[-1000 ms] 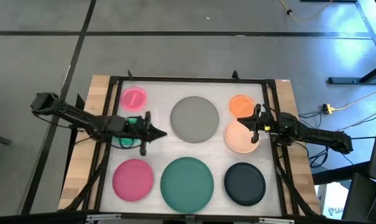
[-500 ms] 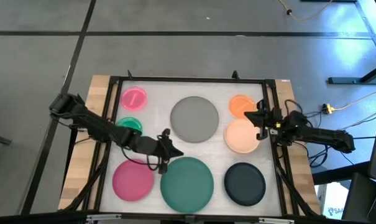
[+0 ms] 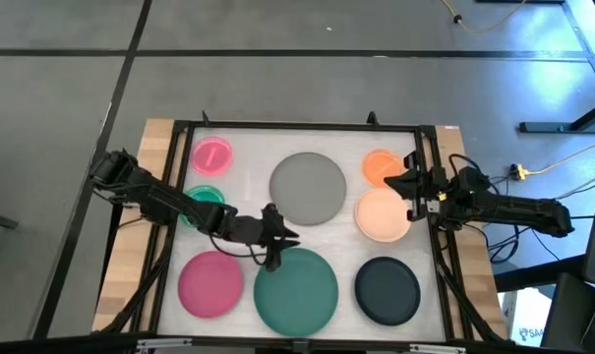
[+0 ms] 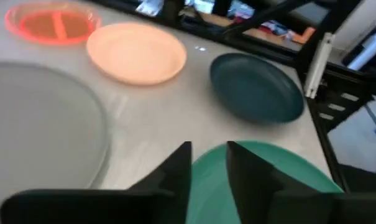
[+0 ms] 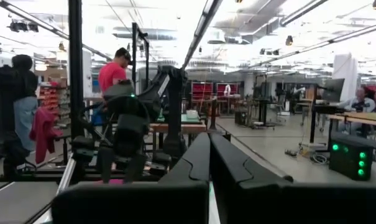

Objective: Stack plastic plates
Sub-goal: Stack the green plate on the gray plate

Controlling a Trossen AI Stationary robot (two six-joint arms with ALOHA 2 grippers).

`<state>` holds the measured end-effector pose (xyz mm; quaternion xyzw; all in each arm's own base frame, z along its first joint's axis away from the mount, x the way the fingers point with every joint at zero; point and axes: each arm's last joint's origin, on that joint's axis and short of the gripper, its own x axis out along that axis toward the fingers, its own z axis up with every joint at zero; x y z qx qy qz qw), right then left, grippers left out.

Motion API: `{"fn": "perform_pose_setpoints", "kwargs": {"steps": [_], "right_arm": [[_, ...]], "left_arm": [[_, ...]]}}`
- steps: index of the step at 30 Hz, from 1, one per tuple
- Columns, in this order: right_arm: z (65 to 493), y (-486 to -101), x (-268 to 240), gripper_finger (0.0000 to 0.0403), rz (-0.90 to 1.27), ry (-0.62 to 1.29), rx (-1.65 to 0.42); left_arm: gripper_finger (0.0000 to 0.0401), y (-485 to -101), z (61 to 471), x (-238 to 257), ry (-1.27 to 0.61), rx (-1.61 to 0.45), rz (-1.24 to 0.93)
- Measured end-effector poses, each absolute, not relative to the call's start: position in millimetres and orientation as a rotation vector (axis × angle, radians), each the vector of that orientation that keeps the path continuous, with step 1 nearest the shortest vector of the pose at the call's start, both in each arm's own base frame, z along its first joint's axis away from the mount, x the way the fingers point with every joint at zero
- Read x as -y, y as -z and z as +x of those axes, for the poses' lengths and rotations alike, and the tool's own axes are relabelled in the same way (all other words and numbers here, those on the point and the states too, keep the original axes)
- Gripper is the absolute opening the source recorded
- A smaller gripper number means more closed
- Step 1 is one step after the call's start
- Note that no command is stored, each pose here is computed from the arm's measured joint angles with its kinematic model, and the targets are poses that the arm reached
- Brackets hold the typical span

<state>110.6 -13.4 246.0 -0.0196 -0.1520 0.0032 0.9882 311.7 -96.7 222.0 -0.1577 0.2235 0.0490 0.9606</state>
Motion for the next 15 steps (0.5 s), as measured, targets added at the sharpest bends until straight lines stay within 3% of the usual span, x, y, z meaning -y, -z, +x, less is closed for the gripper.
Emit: {"fn": "perform_pose_setpoints", "kwargs": {"steps": [7,15], "right_arm": [[110,-250,12,0.0003,-0.078,-0.059,0.342],[110,-250,11,0.0003,-0.129,-0.053,0.351]], "left_arm": [[0.0183,-213,305,100,-0.12,-0.548,-0.316],[0.0186,-204,305,104,-0.157,-0.586,-0.325]]}}
